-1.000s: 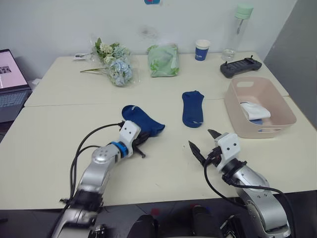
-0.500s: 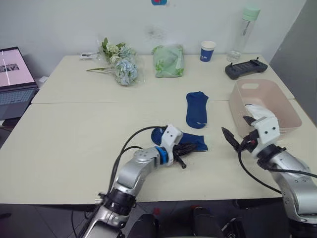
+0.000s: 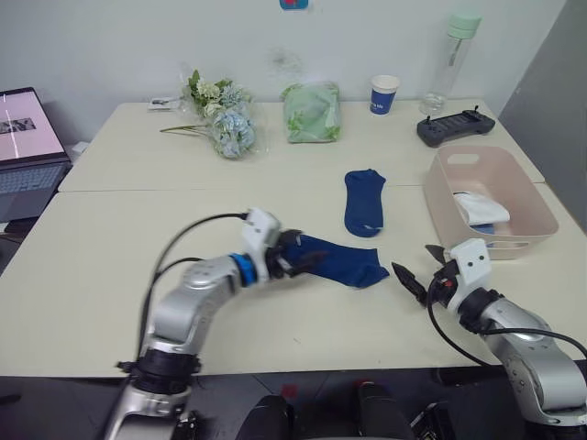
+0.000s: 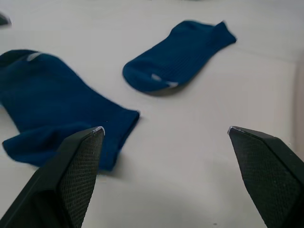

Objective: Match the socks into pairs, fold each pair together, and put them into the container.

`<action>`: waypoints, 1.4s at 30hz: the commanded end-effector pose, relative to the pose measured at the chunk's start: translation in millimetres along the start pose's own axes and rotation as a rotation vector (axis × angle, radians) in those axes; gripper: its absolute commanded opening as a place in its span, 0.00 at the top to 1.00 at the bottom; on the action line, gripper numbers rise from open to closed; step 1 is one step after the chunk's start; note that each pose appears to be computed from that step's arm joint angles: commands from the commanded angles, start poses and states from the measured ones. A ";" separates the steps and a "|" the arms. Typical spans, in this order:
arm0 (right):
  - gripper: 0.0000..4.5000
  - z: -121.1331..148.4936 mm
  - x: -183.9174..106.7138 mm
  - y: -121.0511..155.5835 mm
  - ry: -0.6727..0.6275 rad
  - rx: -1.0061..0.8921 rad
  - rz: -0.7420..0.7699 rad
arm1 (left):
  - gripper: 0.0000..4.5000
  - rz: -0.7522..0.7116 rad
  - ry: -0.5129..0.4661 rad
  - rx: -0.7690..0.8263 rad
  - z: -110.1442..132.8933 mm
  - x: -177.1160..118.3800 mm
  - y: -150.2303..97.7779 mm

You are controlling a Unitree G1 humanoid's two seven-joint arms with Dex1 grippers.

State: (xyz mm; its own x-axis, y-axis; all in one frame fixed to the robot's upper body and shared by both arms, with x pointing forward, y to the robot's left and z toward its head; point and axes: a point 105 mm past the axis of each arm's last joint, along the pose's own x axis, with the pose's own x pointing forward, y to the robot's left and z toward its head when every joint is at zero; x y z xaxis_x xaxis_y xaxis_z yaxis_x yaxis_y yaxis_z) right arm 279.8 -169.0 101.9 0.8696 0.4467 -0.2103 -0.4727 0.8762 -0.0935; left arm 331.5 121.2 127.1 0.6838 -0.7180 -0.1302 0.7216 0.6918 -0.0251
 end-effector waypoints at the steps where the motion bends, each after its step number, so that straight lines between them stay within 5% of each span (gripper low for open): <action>1: 0.00 0.7 7.1 6.1 0.002 0.003 0.009 | 0.12 0.082 0.018 0.020 -5.5 -10.3 25.3; 4: 0.00 -5.7 13.8 11.0 0.026 0.005 0.031 | 0.12 0.140 0.043 0.013 -17.3 -6.7 41.4; 12: 0.00 -17.1 19.9 19.4 0.085 -0.025 0.076 | 0.12 0.130 0.088 -0.003 -38.7 14.8 37.6; 17: 0.32 -13.8 20.6 19.3 0.075 -0.012 0.096 | 0.42 0.093 0.080 0.003 -40.9 23.1 28.6; 24: 0.90 -10.8 20.1 18.3 0.067 -0.015 0.092 | 0.93 0.090 0.066 0.006 -32.3 20.6 29.8; 26: 0.99 -11.9 16.9 18.6 0.071 -0.017 0.093 | 1.00 0.089 0.066 0.010 -31.5 17.7 29.9; 30: 0.99 -12.3 12.8 19.6 0.072 -0.013 0.095 | 1.00 0.082 0.017 0.006 -16.8 11.6 27.6; 33: 1.00 -13.4 12.9 21.7 0.077 -0.014 0.104 | 0.86 0.035 0.012 -0.003 -13.8 10.6 17.5; 40: 1.00 -12.0 15.3 22.9 0.074 -0.012 0.106 | 0.38 0.096 0.085 -0.003 -30.0 15.3 17.2; 42: 1.00 -13.1 15.1 25.8 0.079 -0.008 0.122 | 0.38 0.104 0.111 -0.003 -37.0 16.8 17.5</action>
State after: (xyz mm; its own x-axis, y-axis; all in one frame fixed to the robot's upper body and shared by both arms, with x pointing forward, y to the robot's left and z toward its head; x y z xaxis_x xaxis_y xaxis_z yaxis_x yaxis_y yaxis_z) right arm 279.8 -149.3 71.5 0.7979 0.5018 -0.3339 -0.5497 0.8331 -0.0616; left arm 350.1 126.8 86.8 0.7340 -0.6352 -0.2404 0.6482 0.7608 -0.0315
